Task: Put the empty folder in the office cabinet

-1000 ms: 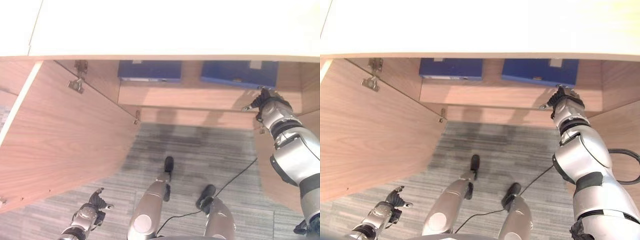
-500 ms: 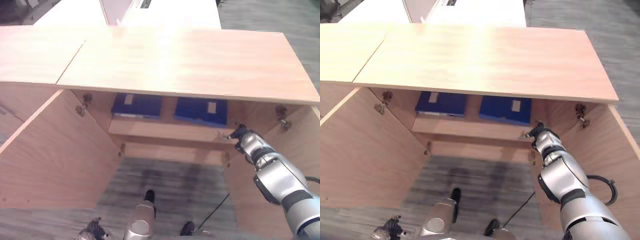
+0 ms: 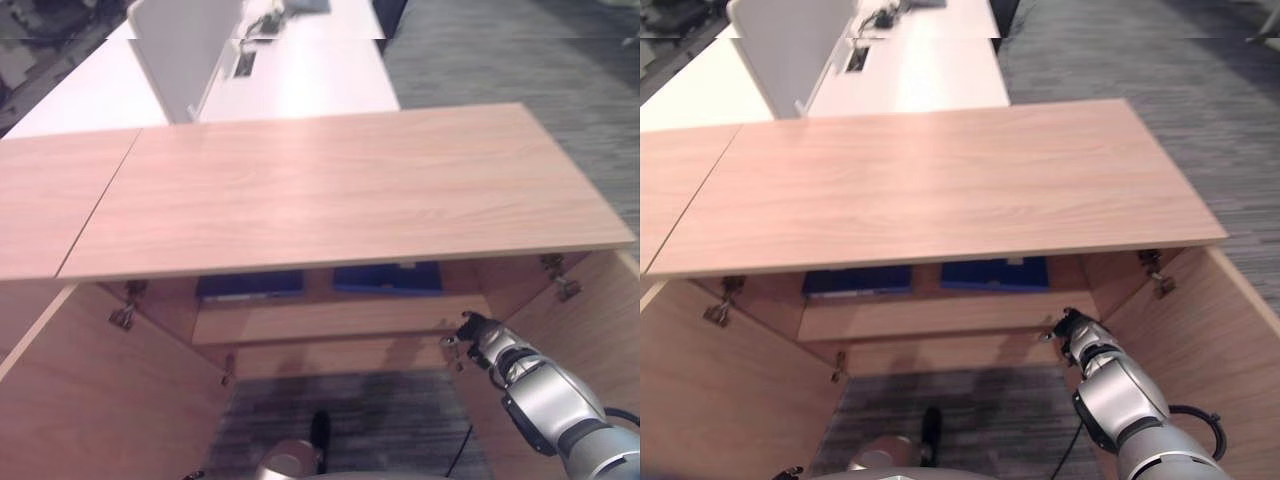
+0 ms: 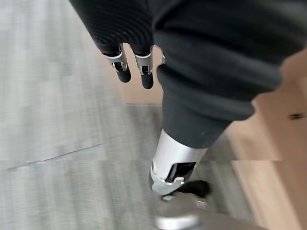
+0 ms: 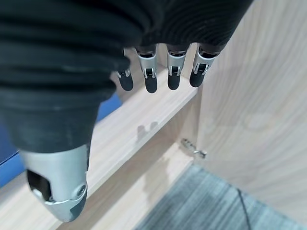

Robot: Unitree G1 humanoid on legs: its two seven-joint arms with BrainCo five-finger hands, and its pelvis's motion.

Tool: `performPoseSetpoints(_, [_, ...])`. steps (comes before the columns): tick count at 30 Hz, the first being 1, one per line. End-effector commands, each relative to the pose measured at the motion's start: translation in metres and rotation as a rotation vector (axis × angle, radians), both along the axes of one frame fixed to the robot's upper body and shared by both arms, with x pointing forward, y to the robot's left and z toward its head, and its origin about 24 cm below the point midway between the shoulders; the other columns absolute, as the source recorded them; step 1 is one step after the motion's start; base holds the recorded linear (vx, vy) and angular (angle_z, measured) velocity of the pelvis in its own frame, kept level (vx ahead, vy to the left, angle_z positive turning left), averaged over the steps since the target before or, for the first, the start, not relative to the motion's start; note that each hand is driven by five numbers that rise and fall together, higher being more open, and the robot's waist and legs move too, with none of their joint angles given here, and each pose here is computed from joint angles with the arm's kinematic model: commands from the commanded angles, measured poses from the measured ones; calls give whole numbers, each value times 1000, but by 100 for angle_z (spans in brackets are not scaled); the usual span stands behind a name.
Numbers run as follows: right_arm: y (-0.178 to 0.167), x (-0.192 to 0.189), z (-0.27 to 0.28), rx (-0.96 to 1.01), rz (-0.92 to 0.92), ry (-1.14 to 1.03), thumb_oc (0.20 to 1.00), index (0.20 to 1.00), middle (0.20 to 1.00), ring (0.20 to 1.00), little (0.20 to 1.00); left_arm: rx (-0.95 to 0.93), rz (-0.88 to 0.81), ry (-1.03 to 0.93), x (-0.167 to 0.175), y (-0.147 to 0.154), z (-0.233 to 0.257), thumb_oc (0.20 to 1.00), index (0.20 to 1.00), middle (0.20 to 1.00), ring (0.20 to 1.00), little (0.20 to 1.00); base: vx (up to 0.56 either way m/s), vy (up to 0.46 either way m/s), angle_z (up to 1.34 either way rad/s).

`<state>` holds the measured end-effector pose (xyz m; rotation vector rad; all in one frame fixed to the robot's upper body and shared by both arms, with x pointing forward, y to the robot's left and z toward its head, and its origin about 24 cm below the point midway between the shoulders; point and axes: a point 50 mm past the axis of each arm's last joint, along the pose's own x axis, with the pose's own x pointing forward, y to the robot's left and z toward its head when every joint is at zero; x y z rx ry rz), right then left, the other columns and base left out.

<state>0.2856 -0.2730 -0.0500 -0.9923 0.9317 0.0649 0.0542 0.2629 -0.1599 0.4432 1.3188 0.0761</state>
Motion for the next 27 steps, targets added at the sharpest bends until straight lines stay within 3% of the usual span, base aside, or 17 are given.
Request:
performPoseSetpoints(1, [-9, 21, 26, -58, 45, -65, 1000, 1000, 1000, 1000, 1000, 54, -74, 61, -6, 11, 2, 1000, 1000, 1000, 1000, 1000, 93, 200, -2])
performPoseSetpoints(6, [20, 46, 41, 19, 101, -175, 1000, 1000, 1000, 1000, 1000, 112, -84, -35, 30, 31, 15, 1000, 1000, 1000, 1000, 1000, -24, 4, -13])
performPoseSetpoints(13, [30, 54, 48, 75, 78, -222, 1000, 1000, 1000, 1000, 1000, 117, -110, -60, 42, 30, 18, 1000, 1000, 1000, 1000, 1000, 16, -80, 8])
performPoseSetpoints(20, [40, 76, 77, 36, 131, -337, 1000, 1000, 1000, 1000, 1000, 101, -152, -55, 39, 17, 13, 1000, 1000, 1000, 1000, 1000, -39, -96, 7])
performPoseSetpoints(27, [54, 109, 137, -45, 239, -524, 1000, 1000, 1000, 1000, 1000, 150, -141, -169, 73, 25, 25, 1000, 1000, 1000, 1000, 1000, -56, -84, 10])
